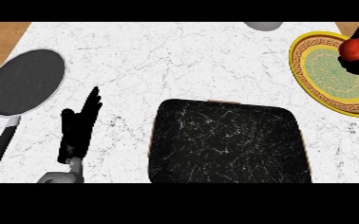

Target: Pick the tomato from the tray and place it in the plate

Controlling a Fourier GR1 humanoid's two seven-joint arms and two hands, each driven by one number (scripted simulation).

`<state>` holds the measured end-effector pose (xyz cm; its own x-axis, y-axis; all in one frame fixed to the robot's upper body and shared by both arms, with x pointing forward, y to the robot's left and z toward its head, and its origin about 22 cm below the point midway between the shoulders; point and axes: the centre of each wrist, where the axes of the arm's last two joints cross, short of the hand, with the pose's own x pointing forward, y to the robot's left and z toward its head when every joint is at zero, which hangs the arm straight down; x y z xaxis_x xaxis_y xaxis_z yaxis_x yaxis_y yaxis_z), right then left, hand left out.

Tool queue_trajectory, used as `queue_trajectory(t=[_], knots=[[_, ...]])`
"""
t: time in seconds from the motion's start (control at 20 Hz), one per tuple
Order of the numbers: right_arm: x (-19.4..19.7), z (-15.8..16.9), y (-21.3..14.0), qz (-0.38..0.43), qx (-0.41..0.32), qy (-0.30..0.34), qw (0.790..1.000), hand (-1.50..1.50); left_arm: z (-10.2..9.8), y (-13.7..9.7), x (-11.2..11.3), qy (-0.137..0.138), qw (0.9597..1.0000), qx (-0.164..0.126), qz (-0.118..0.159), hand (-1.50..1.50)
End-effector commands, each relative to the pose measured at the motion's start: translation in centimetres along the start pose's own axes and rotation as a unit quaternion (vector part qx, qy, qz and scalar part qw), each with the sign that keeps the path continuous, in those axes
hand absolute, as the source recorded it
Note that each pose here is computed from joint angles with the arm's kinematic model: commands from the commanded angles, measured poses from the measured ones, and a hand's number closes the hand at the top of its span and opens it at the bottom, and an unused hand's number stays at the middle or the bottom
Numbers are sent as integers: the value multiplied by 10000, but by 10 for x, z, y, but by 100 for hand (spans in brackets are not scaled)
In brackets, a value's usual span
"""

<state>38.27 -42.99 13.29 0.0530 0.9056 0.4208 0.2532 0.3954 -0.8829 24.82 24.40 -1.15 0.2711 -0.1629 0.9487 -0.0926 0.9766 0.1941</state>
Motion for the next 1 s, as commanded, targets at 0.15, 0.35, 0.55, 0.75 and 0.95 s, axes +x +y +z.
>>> queue_trajectory(t=[0.15,0.35,0.55,0.75,0.95], knots=[[-34,3,0,101,943,438,9945,150,-11,4,5,-89,9999,-75,-32,0],[-41,15,32,-40,1790,497,9826,150,-4,-7,2,-105,9999,-31,-48,0],[-62,22,10,88,2263,733,9713,-150,-6,-6,17,-151,9998,-112,-2,0],[-55,17,16,-124,2320,100,9726,-150,-14,-6,17,-151,9999,-38,-41,0],[-65,25,16,-1459,1745,-441,9728,-150,-4,-7,3,-35,10000,-50,15,0]])
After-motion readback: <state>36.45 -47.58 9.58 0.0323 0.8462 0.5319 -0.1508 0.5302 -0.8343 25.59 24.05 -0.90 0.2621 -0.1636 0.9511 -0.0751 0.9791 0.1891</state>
